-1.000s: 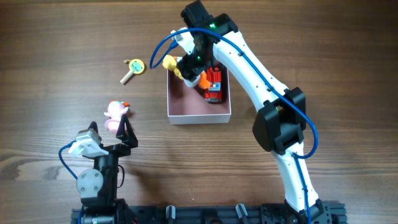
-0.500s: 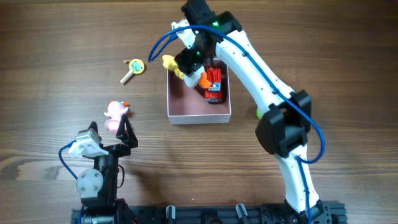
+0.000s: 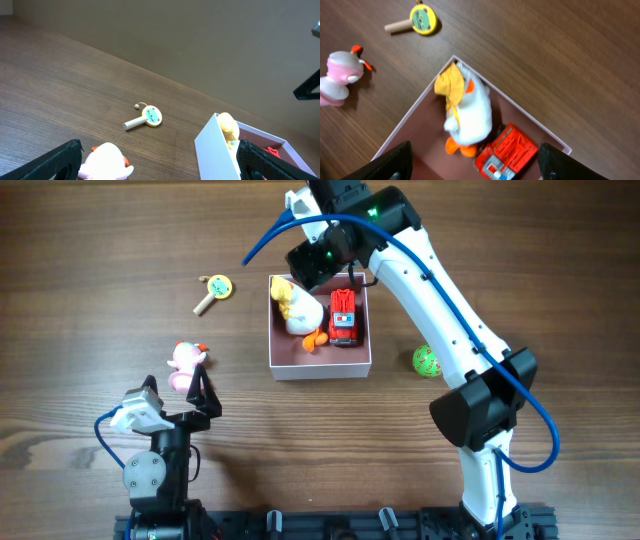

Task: Pack container
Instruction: 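Lower the duck into the box beside the truck and open the right gripper, then raise the right gripper and move it toward the green ball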

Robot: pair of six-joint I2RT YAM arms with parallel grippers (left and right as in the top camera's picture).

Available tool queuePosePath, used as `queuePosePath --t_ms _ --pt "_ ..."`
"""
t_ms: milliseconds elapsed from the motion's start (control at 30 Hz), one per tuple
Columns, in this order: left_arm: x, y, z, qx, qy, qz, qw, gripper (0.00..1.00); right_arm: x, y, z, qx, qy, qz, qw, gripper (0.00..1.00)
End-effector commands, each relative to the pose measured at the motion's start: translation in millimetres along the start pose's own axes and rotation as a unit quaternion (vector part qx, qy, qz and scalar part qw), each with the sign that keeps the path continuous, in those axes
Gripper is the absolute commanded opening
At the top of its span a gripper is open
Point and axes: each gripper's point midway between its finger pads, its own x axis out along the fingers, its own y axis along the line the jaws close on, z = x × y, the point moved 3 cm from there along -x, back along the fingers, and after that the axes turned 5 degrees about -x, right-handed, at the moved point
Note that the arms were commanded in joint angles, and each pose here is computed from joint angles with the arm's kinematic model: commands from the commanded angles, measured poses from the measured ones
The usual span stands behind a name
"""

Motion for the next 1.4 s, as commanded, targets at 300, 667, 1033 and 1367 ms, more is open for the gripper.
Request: queuePosePath --t_ms 300,667,1033,1367 --pt "0 0 -2 -0.004 0.004 -0.001 1.000 1.00 -12 -2 2 0.048 -0.006 -0.010 0.999 0.79" --pt "0 0 -2 -0.004 0.004 -0.001 1.000 1.00 -68 -63 -64 0.162 0.103 -0.243 0.951 1.00" --pt "0 0 -2 -0.004 0.004 -0.001 1.000 1.00 -149 -76 -94 0.314 0.046 -0.191 0.929 1.00" --pt "0 0 -2 -0.004 0.004 -0.001 1.000 1.00 -134 -75 -115 0.323 0.086 -0.129 0.933 1.00"
